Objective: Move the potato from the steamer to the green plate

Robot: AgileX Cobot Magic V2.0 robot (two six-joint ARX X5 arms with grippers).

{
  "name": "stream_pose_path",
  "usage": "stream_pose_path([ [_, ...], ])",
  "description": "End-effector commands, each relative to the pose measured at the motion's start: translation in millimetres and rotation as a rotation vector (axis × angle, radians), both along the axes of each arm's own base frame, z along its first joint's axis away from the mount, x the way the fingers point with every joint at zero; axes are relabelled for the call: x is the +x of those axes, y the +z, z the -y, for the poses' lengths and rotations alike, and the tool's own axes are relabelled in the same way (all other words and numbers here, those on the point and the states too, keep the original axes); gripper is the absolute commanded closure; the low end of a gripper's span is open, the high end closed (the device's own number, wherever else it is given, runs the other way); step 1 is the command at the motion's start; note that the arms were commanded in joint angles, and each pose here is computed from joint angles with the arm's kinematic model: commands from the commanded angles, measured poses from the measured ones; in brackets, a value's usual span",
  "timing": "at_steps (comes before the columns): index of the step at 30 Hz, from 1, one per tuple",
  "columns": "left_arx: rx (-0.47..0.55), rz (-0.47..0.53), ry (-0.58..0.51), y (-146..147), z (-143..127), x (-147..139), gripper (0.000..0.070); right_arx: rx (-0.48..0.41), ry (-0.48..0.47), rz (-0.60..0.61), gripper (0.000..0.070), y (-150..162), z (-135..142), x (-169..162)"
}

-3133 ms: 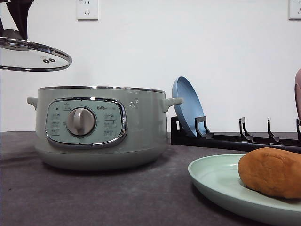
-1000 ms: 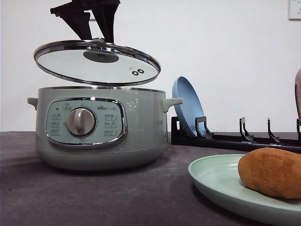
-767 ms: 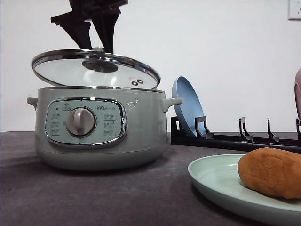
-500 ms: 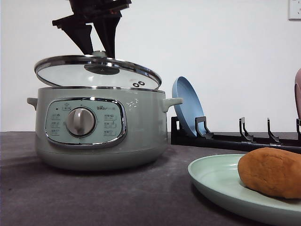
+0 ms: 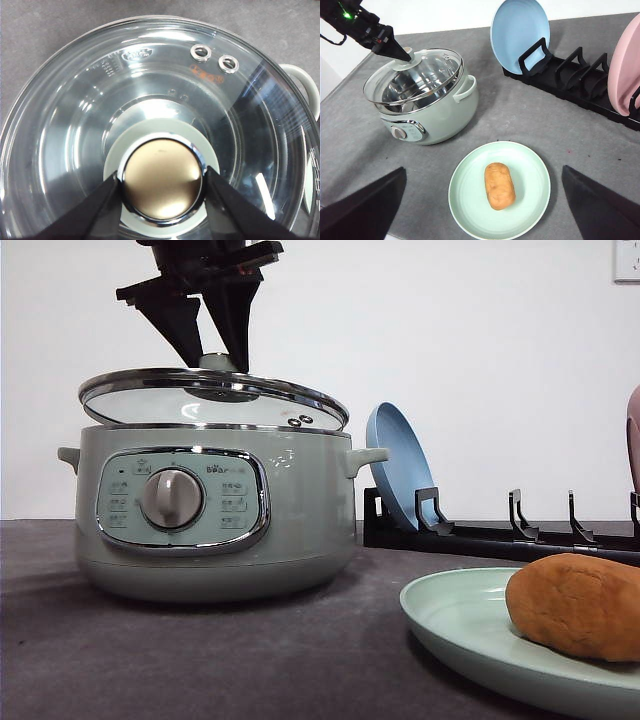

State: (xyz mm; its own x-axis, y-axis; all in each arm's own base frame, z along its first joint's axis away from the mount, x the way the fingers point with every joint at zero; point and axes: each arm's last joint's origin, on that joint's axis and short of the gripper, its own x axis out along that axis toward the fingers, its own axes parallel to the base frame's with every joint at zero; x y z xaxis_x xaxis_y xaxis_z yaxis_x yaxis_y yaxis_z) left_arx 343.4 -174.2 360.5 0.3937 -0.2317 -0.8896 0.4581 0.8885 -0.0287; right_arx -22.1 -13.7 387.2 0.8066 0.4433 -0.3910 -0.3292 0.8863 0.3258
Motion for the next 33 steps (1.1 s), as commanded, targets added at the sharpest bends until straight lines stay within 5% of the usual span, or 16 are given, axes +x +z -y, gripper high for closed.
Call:
stream_pose_path([
  [1,-0.007,0.026,-0.02,-2,6,8,0.0699,0.018,-0.002,0.015,0.0069,4,2,-2],
  [33,0.075,0.02,-0.079,-15,19,10,0.0699,0.013,-0.001,0.015,0.0069,4,2,-2],
])
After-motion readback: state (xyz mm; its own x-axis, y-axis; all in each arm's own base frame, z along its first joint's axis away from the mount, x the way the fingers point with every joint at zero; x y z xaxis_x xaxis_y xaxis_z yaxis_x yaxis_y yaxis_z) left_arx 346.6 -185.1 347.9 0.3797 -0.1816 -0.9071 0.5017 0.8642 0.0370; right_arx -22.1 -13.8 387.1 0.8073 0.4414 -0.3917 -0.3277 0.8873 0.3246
